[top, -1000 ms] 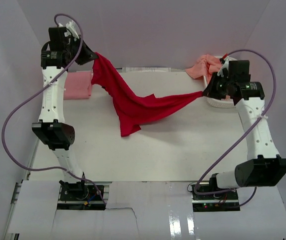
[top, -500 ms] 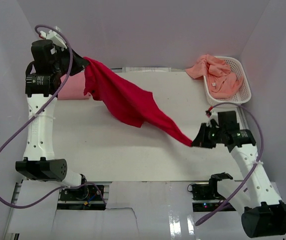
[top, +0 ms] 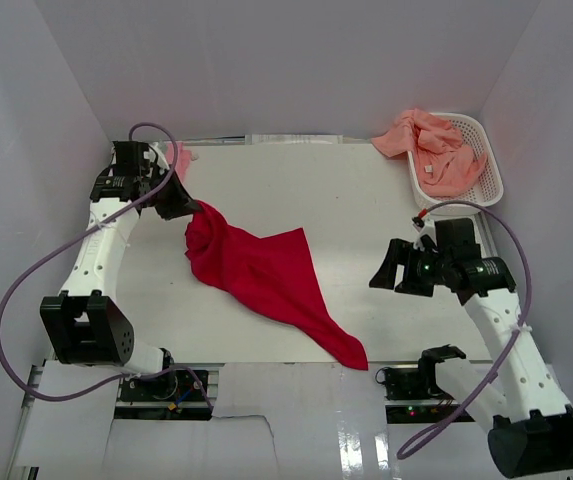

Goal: Fold and stack the t-shirts
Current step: Flatten out the tshirt

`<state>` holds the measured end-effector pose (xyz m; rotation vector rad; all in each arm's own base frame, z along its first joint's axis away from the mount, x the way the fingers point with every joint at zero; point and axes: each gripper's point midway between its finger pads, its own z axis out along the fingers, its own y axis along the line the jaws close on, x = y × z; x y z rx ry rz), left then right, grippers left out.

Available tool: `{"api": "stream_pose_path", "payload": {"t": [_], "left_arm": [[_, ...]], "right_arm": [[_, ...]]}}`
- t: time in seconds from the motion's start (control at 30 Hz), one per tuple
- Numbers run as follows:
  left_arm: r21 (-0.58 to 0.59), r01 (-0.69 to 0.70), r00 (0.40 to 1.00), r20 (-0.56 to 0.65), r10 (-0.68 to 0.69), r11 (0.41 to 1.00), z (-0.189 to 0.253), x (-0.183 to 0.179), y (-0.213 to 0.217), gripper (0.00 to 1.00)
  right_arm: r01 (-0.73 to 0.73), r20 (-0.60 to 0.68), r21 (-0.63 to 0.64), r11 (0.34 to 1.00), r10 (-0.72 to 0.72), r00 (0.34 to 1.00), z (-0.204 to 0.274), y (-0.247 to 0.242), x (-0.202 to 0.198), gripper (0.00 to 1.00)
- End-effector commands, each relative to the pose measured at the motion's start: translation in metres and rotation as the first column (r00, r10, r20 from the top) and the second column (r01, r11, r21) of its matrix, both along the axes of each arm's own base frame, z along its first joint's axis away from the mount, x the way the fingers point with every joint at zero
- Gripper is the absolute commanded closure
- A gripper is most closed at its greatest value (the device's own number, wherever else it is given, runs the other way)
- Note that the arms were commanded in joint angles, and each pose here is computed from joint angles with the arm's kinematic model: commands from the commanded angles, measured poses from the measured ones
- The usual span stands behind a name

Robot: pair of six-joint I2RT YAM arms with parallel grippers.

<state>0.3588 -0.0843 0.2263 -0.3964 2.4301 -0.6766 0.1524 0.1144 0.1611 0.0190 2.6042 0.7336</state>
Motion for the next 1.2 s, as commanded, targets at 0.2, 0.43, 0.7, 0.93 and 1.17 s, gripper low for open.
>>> {"api": "stream_pose_path", "payload": {"t": [0.2, 0.43, 0.7, 0.93, 1.17], "left_arm": [[0.073, 0.057, 0.997, -0.060, -0.052, 0.996, -0.029, -0.052, 0.006, 1.00], [0.104, 0.039, 0.995, -0.091, -0.029, 0.994, -0.055, -0.066, 0.013, 1.00], [0.063, 0.068, 0.992, -0.110, -0.061, 0.996, -0.064, -0.069, 0.005, 1.00], [0.063, 0.080, 0.991, -0.117, -0.072, 0.995, -0.068, -0.073, 0.005, 1.00], [0.049, 0.087, 0.989, -0.126, -0.080, 0.995, -0.072, -0.077, 0.002, 1.00]], "right_arm": [[-0.236, 0.111, -0.084, 0.968, 0.244, 0.963, -0.030, 0.097, 0.099, 0.30], [-0.279, 0.153, -0.147, 0.949, 0.300, 0.941, -0.045, 0.145, 0.155, 0.33], [-0.321, 0.150, -0.229, 0.919, 0.359, 0.921, -0.071, 0.185, 0.208, 0.40], [-0.300, 0.157, -0.264, 0.917, 0.347, 0.924, -0.087, 0.202, 0.243, 0.43], [-0.286, 0.149, -0.277, 0.917, 0.335, 0.930, -0.101, 0.206, 0.252, 0.43]]}}
